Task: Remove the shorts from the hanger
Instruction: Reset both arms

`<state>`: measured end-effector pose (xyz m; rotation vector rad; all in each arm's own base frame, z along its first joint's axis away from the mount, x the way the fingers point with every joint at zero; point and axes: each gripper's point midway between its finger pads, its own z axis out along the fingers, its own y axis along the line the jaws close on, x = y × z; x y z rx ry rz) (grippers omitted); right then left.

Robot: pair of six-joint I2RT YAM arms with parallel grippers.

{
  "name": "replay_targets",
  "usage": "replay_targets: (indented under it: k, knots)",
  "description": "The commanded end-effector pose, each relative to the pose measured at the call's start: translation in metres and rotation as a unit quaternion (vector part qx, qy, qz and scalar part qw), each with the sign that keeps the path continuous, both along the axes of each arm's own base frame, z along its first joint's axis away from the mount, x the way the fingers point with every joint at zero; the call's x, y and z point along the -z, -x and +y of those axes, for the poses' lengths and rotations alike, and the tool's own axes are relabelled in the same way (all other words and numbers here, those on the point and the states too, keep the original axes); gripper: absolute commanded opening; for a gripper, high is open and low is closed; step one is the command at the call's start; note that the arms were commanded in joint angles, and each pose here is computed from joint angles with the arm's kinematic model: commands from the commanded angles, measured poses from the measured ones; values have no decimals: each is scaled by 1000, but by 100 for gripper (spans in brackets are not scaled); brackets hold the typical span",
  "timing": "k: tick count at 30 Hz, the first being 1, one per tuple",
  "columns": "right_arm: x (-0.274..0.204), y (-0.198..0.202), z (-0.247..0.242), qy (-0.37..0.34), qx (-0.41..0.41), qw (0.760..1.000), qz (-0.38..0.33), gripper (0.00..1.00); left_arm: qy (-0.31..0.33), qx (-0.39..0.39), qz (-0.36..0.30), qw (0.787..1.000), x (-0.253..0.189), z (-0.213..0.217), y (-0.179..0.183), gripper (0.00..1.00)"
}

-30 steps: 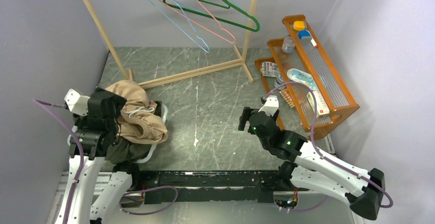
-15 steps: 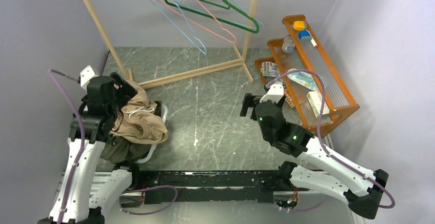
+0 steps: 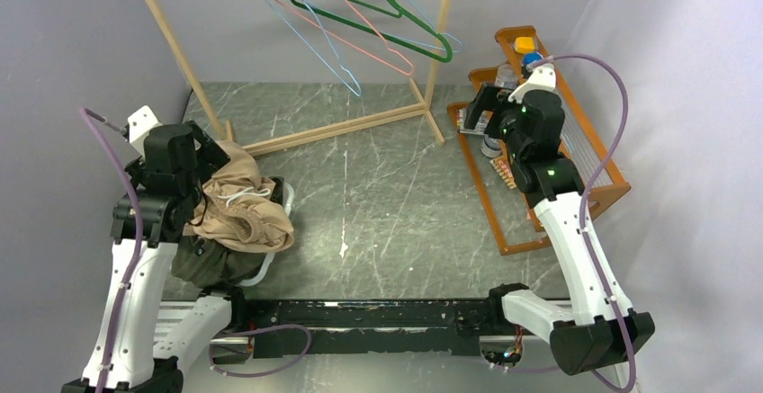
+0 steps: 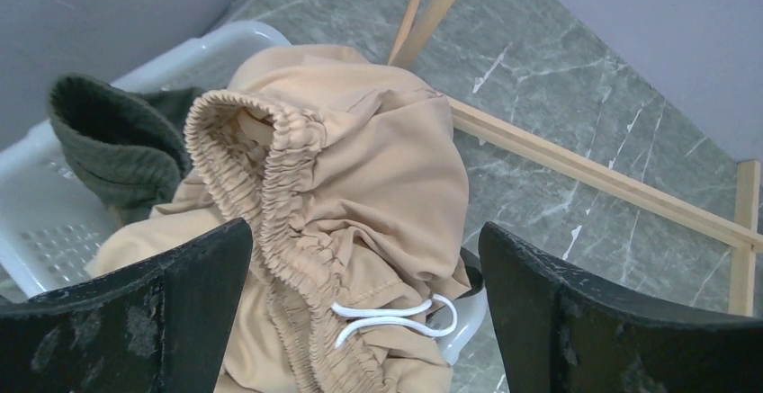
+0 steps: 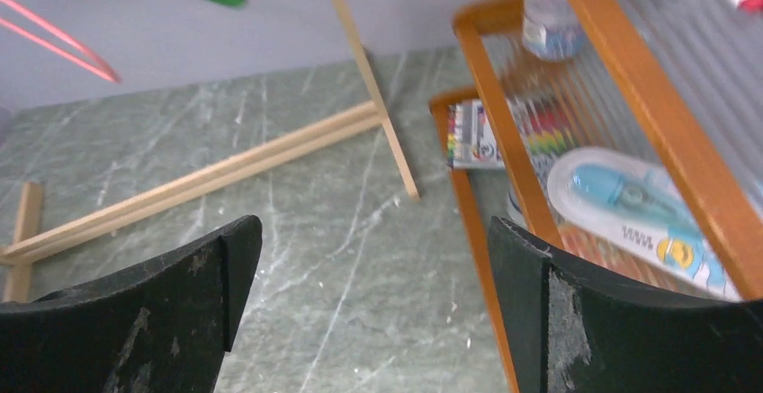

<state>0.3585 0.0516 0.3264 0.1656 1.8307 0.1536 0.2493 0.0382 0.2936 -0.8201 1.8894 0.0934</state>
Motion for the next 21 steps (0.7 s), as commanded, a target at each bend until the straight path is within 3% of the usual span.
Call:
replay_targets:
  k: [1, 9, 21]
  knots:
    - [-44, 5, 15, 21, -66, 996, -51, 99, -40, 3, -28, 999, -27, 10, 10, 100]
    - [-75, 34, 32, 0, -125, 987, -105, 100, -50, 21, -49, 997, -45, 8, 10, 100]
    - [-70, 37, 10, -36, -43, 995, -78, 100, -39, 19, -48, 998, -39, 6, 14, 100]
